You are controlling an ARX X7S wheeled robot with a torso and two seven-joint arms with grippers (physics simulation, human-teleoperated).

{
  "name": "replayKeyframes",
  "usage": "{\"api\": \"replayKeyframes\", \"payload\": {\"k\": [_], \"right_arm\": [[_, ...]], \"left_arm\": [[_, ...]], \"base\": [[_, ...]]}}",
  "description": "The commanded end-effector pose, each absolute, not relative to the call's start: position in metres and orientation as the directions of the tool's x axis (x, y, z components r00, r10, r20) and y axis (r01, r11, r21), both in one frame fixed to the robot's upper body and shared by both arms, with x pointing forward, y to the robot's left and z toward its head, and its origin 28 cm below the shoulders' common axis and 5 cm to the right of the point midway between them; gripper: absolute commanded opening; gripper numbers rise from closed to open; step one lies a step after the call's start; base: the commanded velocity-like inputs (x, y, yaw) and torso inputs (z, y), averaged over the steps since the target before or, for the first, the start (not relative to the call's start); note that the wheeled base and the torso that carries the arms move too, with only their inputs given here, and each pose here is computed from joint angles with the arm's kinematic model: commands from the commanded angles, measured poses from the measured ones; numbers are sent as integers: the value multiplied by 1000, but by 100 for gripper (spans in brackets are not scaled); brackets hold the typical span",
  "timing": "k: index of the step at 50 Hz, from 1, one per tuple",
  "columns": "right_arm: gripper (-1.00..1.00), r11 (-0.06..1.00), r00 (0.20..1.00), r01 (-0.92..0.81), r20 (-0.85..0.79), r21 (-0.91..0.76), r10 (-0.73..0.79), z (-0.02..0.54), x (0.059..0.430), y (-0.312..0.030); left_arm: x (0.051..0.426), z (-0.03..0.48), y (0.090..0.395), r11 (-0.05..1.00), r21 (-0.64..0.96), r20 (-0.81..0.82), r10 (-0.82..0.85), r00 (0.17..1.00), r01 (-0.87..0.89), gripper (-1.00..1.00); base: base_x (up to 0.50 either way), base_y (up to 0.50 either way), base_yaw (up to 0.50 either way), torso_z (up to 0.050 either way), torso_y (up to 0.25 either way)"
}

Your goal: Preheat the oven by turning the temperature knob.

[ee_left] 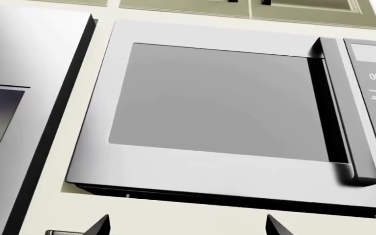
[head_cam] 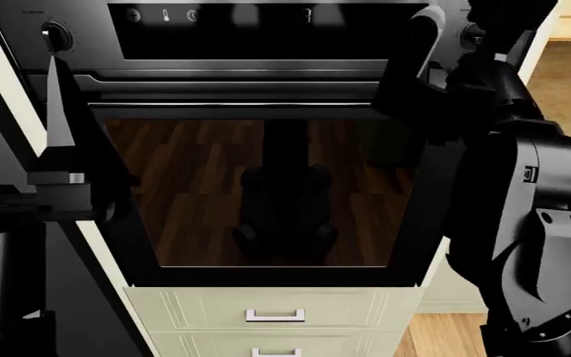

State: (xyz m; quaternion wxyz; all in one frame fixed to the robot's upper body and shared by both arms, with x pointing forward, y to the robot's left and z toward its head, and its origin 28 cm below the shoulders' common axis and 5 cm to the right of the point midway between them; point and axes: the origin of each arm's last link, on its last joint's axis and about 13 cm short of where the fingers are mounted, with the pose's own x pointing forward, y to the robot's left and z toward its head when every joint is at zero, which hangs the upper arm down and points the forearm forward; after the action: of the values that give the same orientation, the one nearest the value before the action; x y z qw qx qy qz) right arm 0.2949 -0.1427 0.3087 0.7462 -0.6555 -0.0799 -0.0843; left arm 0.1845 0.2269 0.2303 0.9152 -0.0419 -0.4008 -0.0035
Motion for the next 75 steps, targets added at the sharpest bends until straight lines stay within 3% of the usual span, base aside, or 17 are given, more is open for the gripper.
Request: {"api": "replayKeyframes", "payload": {"k": [1, 31, 75], "right_arm": [[100, 148, 980, 201, 200, -968, -18, 290, 300, -144], [100, 157, 978, 187, 169, -970, -124, 280, 311, -162], [100, 138, 968, 186, 157, -973, -197, 285, 357, -179]], "left_arm": [[185, 229, 226, 997, -70, 732, 23, 681, 42, 100], [182, 229, 227, 997, -68, 734, 20, 679, 43, 100], [204, 220, 230, 998, -68, 699, 40, 714, 10, 100]], "base": [[0, 0, 0, 0, 0], [0, 0, 0, 0, 0], [0, 0, 0, 0, 0]]}}
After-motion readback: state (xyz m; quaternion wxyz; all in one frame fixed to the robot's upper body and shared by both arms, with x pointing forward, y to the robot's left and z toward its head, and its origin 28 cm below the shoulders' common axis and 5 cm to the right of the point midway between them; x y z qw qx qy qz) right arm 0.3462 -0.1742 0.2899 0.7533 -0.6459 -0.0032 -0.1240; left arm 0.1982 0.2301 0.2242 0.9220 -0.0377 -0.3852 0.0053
